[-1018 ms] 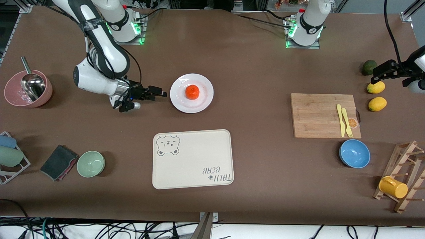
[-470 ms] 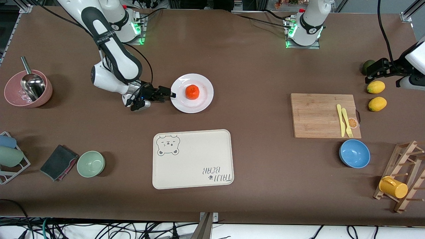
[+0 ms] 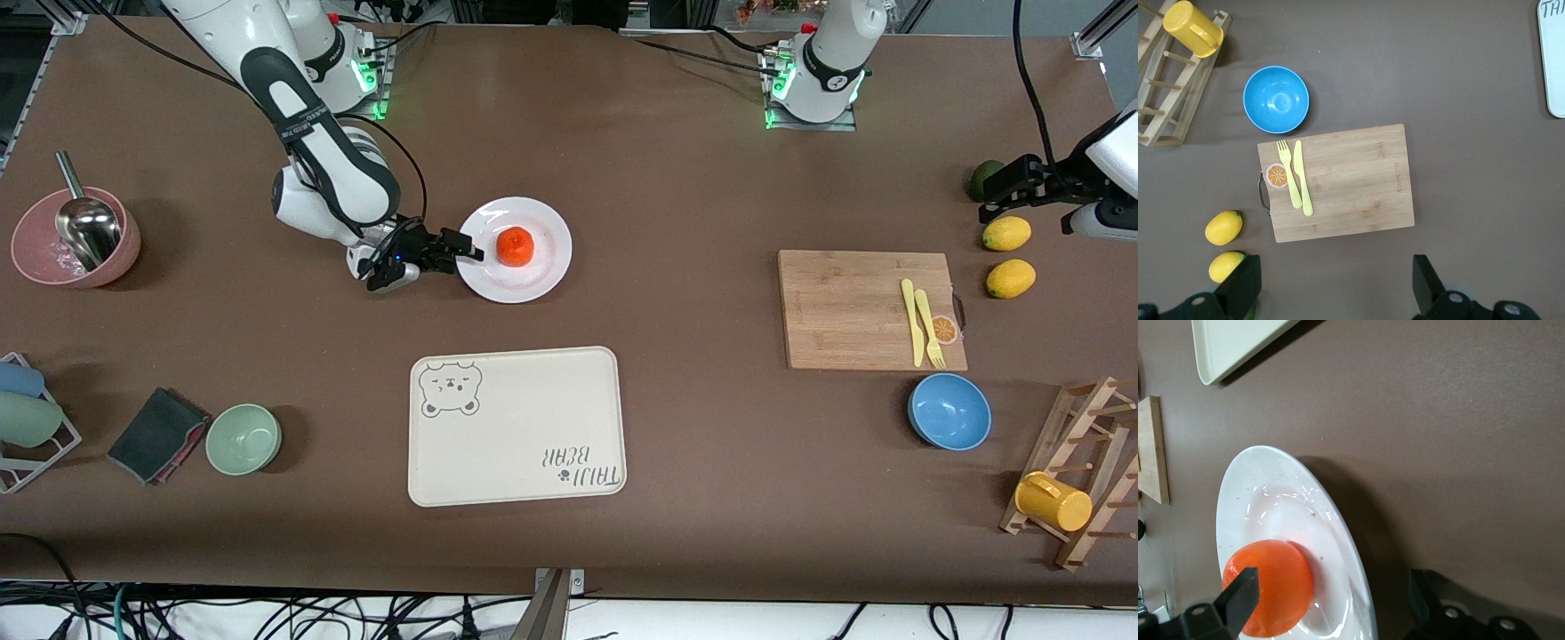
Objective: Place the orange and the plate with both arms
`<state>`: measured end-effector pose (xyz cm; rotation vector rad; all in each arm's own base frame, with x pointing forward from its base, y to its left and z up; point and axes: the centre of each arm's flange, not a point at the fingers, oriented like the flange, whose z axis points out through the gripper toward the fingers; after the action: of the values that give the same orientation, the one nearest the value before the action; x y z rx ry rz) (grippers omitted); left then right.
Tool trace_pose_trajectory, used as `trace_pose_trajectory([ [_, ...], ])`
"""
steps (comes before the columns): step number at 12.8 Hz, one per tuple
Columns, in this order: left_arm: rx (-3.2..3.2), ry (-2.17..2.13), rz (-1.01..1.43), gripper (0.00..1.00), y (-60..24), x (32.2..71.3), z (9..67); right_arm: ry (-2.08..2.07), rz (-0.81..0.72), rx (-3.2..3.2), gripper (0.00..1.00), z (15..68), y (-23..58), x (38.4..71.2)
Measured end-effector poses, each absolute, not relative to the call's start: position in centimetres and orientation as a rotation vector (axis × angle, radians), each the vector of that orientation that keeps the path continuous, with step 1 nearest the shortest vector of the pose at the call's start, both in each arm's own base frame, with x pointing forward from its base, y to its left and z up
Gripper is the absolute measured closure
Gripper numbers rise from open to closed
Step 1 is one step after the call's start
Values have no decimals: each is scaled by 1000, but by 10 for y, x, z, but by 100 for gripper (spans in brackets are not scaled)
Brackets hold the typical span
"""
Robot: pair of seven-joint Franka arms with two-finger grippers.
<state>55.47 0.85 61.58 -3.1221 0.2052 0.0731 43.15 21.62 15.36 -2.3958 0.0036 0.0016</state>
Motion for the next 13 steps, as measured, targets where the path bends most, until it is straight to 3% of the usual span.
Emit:
trace_pose_trajectory([
  [3, -3122, 209, 56, 0, 7, 553, 620, 4, 5, -2399, 11, 152, 216, 429],
  [7, -3121, 224, 48, 0, 2, 552, 622, -17, 27, -2422, 12, 153, 209, 409],
  [9, -3119, 246, 50, 0, -5, 552, 622, -29, 18, -2433, 17, 161, 204, 401],
  [10, -3119, 254, 51, 0, -9, 552, 622, -32, 16, -2437, 24, 163, 203, 399],
  [13, -3119, 252, 54, 0, -7, 552, 621, -35, 18, -2441, 29, 164, 201, 395],
])
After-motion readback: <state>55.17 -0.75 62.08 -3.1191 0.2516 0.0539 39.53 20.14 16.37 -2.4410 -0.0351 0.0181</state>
